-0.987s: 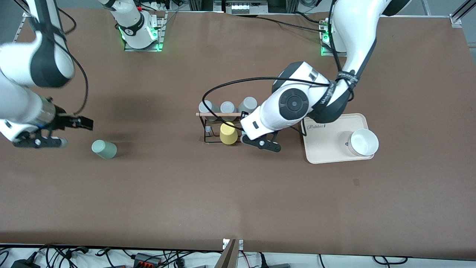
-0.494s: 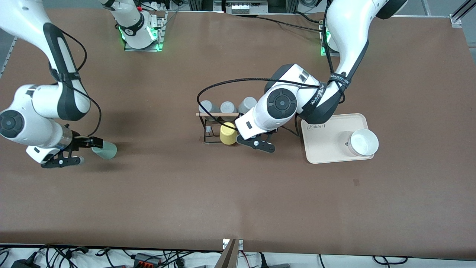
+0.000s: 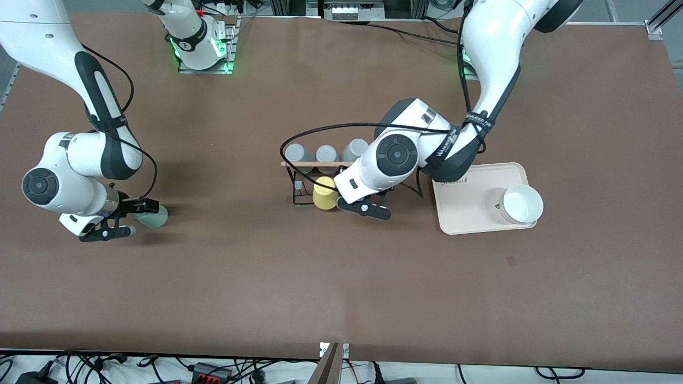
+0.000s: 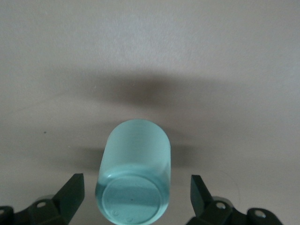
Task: Hang scattered cups on rack with three cups
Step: 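Hang the blue cup with the left gripper while the right gripper grasps the teal cup, then lift the teal cup and carry it to the rack with the right gripper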
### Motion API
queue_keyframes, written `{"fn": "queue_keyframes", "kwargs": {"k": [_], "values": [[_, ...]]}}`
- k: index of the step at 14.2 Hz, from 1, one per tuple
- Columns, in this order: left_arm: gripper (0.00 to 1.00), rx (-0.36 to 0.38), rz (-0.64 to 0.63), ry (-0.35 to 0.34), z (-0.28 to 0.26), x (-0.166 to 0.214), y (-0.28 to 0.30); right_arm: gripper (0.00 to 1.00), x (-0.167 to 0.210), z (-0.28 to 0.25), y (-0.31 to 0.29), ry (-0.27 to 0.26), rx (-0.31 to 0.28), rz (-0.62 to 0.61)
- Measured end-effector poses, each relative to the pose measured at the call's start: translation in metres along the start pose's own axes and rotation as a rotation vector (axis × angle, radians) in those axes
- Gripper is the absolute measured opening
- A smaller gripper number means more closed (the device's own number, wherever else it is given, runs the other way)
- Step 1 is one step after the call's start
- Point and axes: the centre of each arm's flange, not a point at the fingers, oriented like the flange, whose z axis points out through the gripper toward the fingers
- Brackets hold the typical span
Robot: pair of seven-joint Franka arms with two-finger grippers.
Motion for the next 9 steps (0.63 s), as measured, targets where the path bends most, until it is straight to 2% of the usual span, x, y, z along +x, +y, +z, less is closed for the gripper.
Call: {"fn": "queue_keyframes", "kwargs": {"k": [4,5,6,7,9], "values": [[0.68,0.012,0.009,-0.01,0.011,-0.011,0.023,1.0,0.001,-0.002,-0.006,0.005,0.001,-0.01],[0.68,0.03,0.015,-0.004,0.015,-0.012,0.026,0.94,0.001,-0.004,-0.007,0.008,0.001,-0.012],[0.72,0.05,0.019,0.004,0.016,-0.011,0.024,0.94,0.001,-0.005,-0.007,0.01,0.001,-0.012],[0.82,0.075,0.018,0.022,0.013,-0.007,0.018,0.86,0.001,-0.006,-0.006,0.01,0.001,-0.013],[0.99,0.095,-0.017,0.072,-0.01,0.008,-0.009,0.64,0.002,-0.008,-0.006,0.013,0.0,-0.014]]}}
